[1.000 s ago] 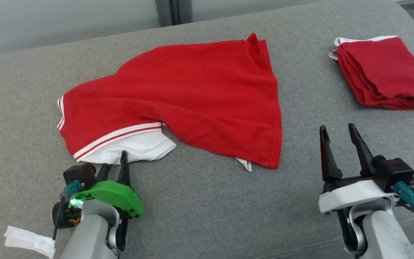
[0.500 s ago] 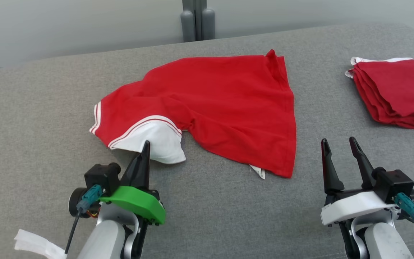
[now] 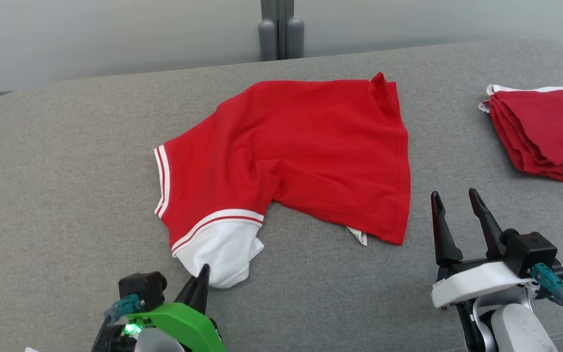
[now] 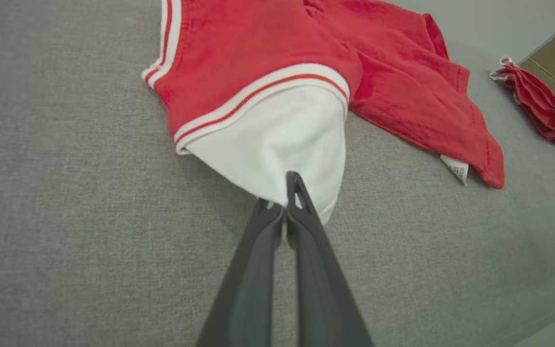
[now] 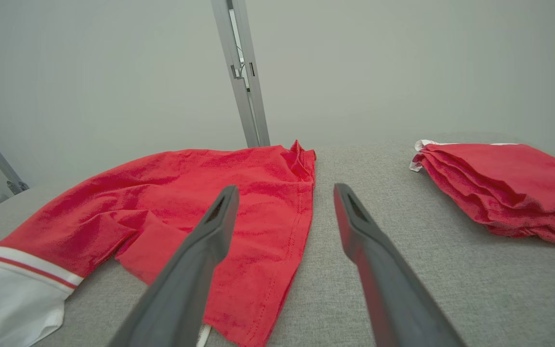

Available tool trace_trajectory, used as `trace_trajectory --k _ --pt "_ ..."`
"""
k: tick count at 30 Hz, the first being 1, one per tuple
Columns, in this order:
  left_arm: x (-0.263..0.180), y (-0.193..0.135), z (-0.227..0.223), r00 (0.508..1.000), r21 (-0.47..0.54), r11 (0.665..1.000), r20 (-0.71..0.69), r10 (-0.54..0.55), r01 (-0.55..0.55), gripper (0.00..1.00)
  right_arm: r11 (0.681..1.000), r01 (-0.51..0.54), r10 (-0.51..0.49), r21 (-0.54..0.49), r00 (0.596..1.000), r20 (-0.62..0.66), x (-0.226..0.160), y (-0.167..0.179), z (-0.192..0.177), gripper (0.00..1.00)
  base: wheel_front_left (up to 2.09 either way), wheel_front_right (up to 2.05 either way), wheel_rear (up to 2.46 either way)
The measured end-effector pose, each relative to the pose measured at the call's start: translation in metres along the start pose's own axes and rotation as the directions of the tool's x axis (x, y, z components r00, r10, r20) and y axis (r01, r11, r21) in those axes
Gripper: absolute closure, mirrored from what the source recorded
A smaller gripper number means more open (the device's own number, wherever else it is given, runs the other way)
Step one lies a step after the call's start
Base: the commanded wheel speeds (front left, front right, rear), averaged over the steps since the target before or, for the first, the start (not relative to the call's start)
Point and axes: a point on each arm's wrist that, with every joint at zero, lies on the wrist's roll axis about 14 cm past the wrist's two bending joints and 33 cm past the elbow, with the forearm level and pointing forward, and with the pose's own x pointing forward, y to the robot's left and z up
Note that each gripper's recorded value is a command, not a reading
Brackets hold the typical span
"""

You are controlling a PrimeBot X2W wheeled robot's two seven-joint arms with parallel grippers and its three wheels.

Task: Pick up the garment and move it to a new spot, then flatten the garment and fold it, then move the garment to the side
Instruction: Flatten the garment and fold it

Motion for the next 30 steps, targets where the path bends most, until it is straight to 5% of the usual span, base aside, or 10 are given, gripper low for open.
trace_trajectory --k 10,13,14,30 --pt "0.046 0.021 0.003 0.999 0.000 0.999 -0.007 0.044 -0.044 0.95 0.999 0.039 -0.039 -0.017 0.999 -0.018 0.003 -0.015 -0.006 0.00 0.00 0.00 0.00" --pt "0.057 0.021 0.000 0.999 0.014 0.999 -0.020 0.039 -0.039 0.51 0.999 0.048 -0.049 -0.020 0.999 -0.023 0.003 -0.018 -0.008 0.00 0.00 0.00 0.00" --pt "0.060 0.022 0.000 0.999 0.018 0.999 -0.018 0.041 -0.040 0.00 0.999 0.050 -0.051 -0.021 0.998 -0.025 0.003 -0.019 -0.008 0.00 0.00 0.00 0.00" --pt "0.036 0.033 0.063 0.953 0.067 0.994 0.294 0.066 -0.089 0.00 0.995 0.095 -0.099 -0.038 0.989 -0.107 0.002 -0.035 -0.030 0.00 0.00 0.00 0.00"
